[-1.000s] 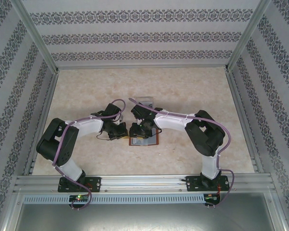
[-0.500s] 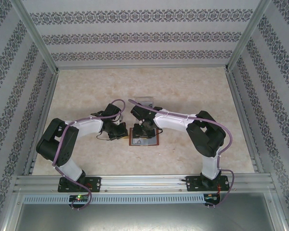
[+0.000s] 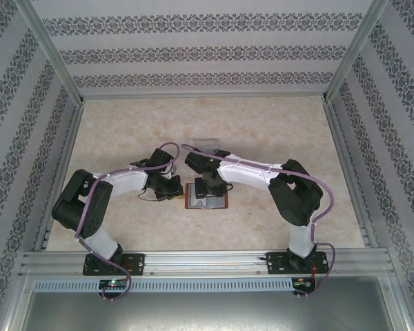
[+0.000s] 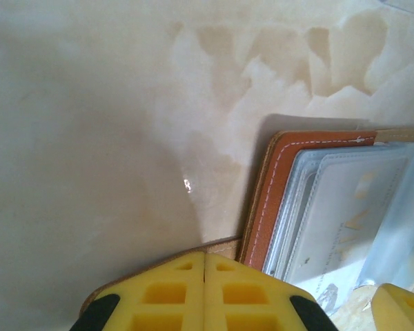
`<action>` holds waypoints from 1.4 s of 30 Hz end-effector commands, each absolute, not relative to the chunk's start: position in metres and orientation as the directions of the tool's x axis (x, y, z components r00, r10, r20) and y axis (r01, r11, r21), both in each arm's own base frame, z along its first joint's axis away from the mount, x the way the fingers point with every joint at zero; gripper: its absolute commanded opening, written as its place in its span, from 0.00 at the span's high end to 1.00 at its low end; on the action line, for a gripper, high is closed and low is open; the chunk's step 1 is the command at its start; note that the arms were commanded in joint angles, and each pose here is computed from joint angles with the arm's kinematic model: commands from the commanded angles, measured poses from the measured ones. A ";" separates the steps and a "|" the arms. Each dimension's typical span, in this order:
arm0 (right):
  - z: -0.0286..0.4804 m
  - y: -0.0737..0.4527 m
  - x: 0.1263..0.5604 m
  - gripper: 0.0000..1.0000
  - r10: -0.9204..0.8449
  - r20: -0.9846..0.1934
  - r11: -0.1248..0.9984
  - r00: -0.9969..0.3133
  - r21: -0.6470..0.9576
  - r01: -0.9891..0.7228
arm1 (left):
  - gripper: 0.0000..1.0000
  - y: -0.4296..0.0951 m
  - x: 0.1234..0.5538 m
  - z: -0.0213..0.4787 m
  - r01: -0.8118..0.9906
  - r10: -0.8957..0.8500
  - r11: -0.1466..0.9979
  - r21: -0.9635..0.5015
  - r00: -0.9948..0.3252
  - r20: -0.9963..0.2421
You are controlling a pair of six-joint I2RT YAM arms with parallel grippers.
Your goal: Take the credit cards out of the card holder
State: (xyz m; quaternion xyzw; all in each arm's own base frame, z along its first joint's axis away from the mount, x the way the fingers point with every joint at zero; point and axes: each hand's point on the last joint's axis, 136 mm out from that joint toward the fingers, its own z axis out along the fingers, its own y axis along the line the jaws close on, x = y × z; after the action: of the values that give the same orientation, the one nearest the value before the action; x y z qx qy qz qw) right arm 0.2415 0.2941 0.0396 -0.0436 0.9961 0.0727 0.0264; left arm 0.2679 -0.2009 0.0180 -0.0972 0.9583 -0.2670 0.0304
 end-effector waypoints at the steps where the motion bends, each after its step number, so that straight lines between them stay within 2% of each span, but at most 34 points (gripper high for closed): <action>1: 0.053 0.284 0.241 0.54 -0.109 -0.089 0.990 -0.990 0.084 -0.116 | 0.94 -0.193 0.255 0.009 -0.201 -0.203 0.852 -0.483 -0.978 0.048; 6: 0.061 0.281 0.242 0.56 -0.112 -0.098 0.990 -0.989 0.071 -0.120 | 0.94 -0.194 0.256 0.009 -0.201 -0.204 0.850 -0.486 -0.978 0.047; 13: 0.070 0.282 0.242 0.66 -0.117 -0.113 0.988 -0.987 0.090 -0.128 | 0.94 -0.194 0.257 0.010 -0.198 -0.200 0.851 -0.486 -0.979 0.049; 19: 0.073 0.286 0.242 0.87 -0.128 -0.112 0.984 -0.985 0.110 -0.140 | 0.94 -0.195 0.257 0.009 -0.198 -0.198 0.851 -0.486 -0.979 0.052; 23: 0.076 0.291 0.242 0.94 -0.132 -0.118 0.980 -0.984 0.137 -0.147 | 0.94 -0.195 0.256 0.009 -0.199 -0.198 0.851 -0.486 -0.979 0.054; 33: 0.086 0.307 0.239 0.98 -0.128 -0.121 0.958 -0.984 0.241 -0.155 | 0.94 -0.192 0.253 0.011 -0.200 -0.198 0.857 -0.475 -0.979 0.054; 42: 0.078 0.299 0.241 0.97 -0.120 -0.111 0.964 -0.987 0.224 -0.143 | 0.94 -0.190 0.254 0.015 -0.196 -0.199 0.862 -0.468 -0.979 0.043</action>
State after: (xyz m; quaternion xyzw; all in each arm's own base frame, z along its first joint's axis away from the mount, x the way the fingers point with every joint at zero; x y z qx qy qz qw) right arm 0.2417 0.3025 0.0748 -0.0660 0.9904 0.1130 0.0452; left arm 0.2673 -0.2008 0.0180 -0.0973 0.9586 -0.2661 0.0288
